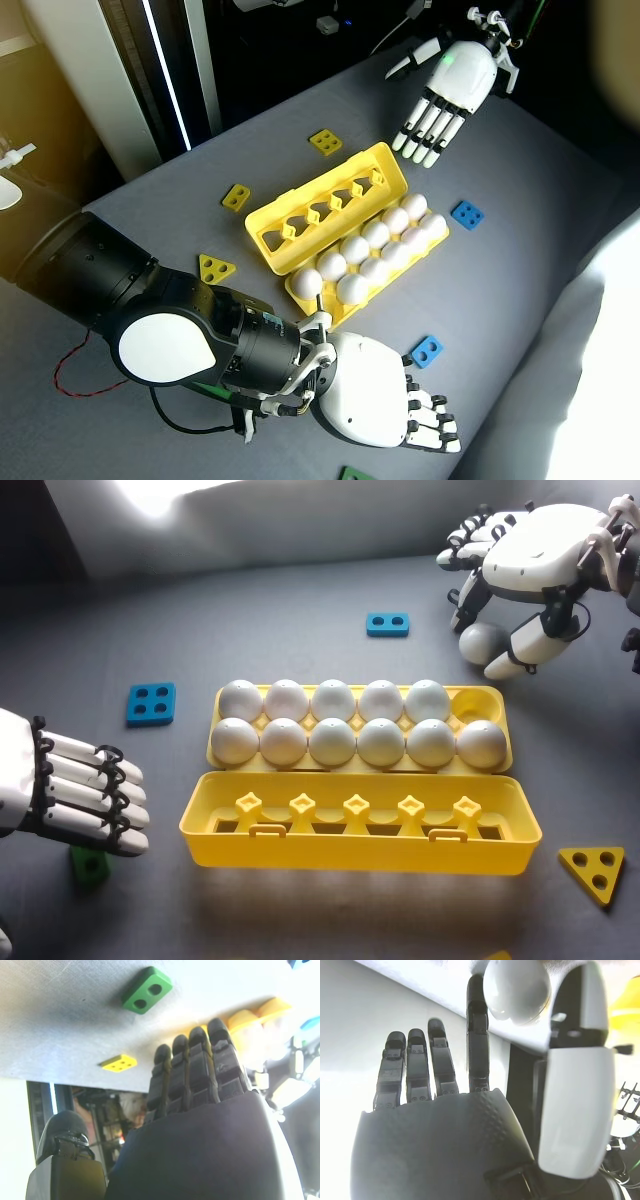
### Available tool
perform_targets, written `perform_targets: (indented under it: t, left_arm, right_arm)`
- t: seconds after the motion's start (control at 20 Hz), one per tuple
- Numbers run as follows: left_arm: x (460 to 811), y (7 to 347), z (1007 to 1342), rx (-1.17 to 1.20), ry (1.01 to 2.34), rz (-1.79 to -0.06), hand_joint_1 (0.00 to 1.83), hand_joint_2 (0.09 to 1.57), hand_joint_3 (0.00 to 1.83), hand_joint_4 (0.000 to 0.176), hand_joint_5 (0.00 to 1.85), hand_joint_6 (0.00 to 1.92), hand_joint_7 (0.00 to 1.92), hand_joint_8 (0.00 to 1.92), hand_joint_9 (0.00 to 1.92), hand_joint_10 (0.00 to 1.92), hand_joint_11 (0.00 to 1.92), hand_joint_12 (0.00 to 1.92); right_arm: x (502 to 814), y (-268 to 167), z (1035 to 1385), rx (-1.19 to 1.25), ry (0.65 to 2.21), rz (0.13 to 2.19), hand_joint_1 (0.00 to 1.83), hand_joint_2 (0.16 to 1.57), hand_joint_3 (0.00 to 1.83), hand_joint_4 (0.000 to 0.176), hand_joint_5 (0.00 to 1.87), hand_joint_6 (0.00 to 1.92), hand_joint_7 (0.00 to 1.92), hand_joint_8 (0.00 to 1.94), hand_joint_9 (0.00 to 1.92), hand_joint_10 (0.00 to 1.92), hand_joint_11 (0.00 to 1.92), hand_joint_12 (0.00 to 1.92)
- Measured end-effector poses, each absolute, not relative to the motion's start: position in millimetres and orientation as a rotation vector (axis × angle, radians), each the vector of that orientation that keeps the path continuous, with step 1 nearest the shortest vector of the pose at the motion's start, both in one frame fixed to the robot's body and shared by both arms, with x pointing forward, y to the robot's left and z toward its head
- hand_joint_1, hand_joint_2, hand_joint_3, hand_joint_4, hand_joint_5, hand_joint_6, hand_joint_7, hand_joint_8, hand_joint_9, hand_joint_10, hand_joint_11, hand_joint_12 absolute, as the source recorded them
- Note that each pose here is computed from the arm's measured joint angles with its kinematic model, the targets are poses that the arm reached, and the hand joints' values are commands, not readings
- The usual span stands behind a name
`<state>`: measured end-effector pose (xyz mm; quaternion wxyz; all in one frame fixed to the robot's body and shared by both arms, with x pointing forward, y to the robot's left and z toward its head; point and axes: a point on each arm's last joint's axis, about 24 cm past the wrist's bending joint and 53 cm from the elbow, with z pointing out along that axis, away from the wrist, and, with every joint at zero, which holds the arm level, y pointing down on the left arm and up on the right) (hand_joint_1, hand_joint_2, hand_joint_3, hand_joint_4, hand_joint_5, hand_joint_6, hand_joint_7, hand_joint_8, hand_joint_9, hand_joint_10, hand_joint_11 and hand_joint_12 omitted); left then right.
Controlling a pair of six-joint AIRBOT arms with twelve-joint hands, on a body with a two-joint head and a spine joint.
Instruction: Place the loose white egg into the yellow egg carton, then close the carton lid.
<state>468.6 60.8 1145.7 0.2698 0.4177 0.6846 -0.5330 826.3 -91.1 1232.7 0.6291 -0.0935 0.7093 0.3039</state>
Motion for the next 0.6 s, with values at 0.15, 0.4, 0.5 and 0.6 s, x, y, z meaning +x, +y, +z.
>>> perform_targets:
  t: [0.15, 0.4, 0.5, 0.6]
  left_arm:
    - [468.7, 60.8, 1145.7, 1.125, 1.846, -1.436, 0.0, 1.08, 0.0, 0.0, 0.13, 0.0, 0.11, 0.0, 0.08, 0.0, 0.0, 0.18]
    - [468.8, 60.7, 1145.7, 1.125, 1.845, -1.437, 0.0, 1.08, 0.0, 0.0, 0.13, 0.0, 0.1, 0.0, 0.08, 0.0, 0.0, 0.17]
    - [468.7, 60.8, 1145.7, 1.125, 1.846, -1.436, 0.0, 1.07, 0.0, 0.0, 0.14, 0.0, 0.11, 0.0, 0.08, 0.0, 0.0, 0.19]
    - [468.8, 60.7, 1145.7, 1.125, 1.846, -1.436, 0.0, 1.06, 0.0, 0.0, 0.13, 0.0, 0.11, 0.0, 0.08, 0.0, 0.0, 0.19]
  right_arm:
    - [825.7, -90.2, 1233.8, -0.217, 1.62, 0.701, 0.86, 0.98, 0.0, 0.134, 1.0, 0.04, 0.13, 0.0, 0.0, 0.0, 0.0, 0.0]
    - [825.4, -89.8, 1234.5, -0.215, 1.618, 0.707, 1.03, 1.08, 0.0, 0.176, 1.03, 0.89, 0.13, 0.01, 0.0, 0.0, 0.0, 0.0]
    - [825.7, -89.8, 1235.7, -0.215, 1.617, 0.706, 1.04, 1.07, 0.0, 0.176, 1.07, 0.82, 0.18, 0.01, 0.04, 0.01, 0.0, 0.0]
    - [826.4, -90.1, 1238.4, -0.214, 1.614, 0.702, 1.05, 1.06, 0.0, 0.176, 1.11, 0.77, 0.2, 0.0, 0.07, 0.01, 0.0, 0.0]
